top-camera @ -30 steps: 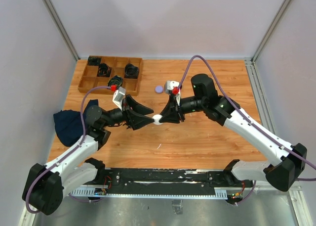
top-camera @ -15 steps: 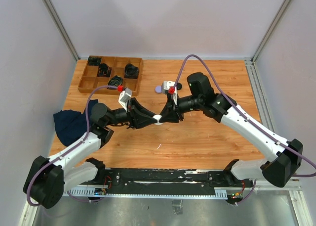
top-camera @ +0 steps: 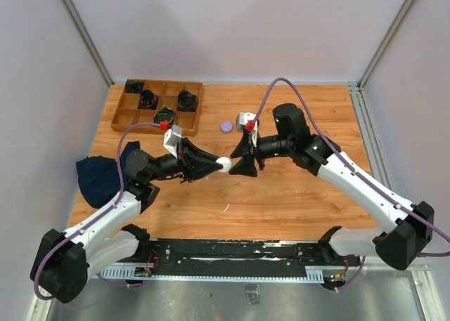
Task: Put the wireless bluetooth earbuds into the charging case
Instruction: Pick up the charging case at the center of the board.
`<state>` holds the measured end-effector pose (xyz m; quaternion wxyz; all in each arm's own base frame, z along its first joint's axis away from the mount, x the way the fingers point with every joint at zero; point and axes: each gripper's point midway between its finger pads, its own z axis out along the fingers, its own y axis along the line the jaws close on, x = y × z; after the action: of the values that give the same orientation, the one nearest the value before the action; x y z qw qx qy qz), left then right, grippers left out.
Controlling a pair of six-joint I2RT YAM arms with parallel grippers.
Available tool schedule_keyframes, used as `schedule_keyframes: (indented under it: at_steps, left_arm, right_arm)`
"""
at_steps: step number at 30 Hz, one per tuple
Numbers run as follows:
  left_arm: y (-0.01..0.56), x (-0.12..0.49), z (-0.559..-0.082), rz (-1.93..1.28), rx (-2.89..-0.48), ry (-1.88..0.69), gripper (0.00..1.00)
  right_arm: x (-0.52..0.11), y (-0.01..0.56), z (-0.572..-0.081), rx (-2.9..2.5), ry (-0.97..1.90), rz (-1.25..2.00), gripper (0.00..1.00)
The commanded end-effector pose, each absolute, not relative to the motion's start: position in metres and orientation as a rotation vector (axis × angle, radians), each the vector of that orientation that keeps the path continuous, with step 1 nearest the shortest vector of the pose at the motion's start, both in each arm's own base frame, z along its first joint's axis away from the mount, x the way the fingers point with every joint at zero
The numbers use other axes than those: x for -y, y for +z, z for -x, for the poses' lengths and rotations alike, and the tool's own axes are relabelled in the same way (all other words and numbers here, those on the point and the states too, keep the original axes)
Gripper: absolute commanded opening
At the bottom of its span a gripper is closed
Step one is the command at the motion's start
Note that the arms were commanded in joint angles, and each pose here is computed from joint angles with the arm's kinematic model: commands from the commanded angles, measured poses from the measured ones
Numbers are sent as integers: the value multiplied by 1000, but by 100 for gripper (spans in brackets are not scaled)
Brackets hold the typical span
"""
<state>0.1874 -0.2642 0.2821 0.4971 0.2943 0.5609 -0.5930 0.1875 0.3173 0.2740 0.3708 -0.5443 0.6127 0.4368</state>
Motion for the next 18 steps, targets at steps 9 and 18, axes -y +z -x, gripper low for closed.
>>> schedule_keyframes:
  at_steps: [9, 18]
  left_arm:
    - [303, 253, -198, -566, -1290, -1351, 0]
    - [312, 257, -195, -563, -1249, -1389, 0]
  right_arm:
    - [-312, 298, -190, -1359, 1210, 1117, 60]
    - [-320, 304, -197, -1305, 1266, 1012, 59]
